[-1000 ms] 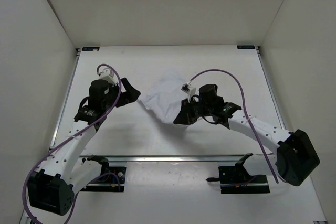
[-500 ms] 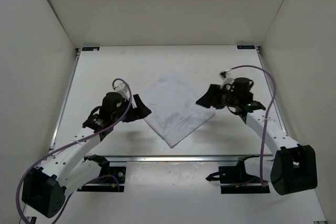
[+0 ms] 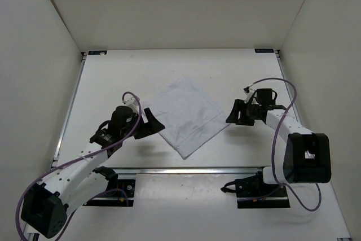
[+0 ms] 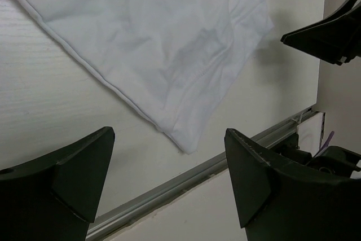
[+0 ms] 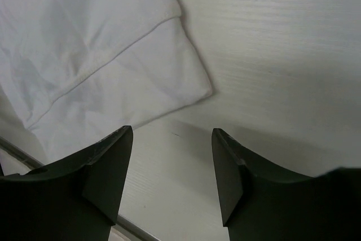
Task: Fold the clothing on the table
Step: Flatten the skirt out
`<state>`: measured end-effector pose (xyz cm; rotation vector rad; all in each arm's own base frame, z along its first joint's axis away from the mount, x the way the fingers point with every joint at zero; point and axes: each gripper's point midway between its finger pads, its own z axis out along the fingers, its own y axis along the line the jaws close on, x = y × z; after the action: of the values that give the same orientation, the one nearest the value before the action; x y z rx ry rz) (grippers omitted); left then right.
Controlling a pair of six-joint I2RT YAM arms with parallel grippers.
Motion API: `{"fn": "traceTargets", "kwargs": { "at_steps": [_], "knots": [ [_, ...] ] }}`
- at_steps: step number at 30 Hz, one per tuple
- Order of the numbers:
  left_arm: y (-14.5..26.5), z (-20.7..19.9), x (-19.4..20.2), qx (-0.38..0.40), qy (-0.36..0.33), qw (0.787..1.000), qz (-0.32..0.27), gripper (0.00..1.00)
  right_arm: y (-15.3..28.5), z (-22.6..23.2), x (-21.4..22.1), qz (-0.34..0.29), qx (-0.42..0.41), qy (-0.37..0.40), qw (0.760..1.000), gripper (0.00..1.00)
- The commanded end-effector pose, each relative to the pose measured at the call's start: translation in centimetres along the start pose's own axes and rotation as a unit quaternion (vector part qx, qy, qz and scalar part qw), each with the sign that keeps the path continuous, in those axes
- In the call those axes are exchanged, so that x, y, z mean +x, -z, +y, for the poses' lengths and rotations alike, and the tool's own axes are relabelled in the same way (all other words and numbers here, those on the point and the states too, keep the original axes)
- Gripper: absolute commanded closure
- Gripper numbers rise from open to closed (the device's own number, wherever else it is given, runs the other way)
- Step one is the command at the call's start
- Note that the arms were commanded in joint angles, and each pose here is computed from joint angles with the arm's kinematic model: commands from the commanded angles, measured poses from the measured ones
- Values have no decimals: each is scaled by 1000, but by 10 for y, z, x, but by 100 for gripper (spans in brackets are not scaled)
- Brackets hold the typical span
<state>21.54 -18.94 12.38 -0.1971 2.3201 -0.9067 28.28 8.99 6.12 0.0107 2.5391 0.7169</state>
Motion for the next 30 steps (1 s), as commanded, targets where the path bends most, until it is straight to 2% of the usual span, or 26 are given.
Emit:
{"fn": "traceTargets", "kwargs": {
  "at_steps": [1, 10, 12, 19, 25, 28, 30],
  "knots": [
    [2, -3, 1, 16, 8, 1000, -2, 10, -9, 3, 0, 2, -4, 21, 1000, 45],
    [5, -1, -4, 17, 5, 1000, -13, 10, -17, -7, -2, 0, 26, 36, 999, 39],
    [5, -3, -6, 22, -2, 1000, -13, 10, -19, -13, -3, 4, 34, 31, 999, 40],
    [1, 1, -4, 9, -8, 1000, -4, 9, -34, -13, -9, 6, 29, 32, 999, 53],
    [0, 3, -6, 7, -11, 1000, -4, 10, -44, -11, -10, 15, 28, 39, 999, 56],
    [-1, 2, -7, 5, -15, 1000, 0, 9, -49, -10, -8, 26, 24, 37, 999, 69],
    [-2, 2, -7, 3, -18, 1000, 0, 10, -52, -10, -6, 34, 25, 38, 998, 91]
  ]
}}
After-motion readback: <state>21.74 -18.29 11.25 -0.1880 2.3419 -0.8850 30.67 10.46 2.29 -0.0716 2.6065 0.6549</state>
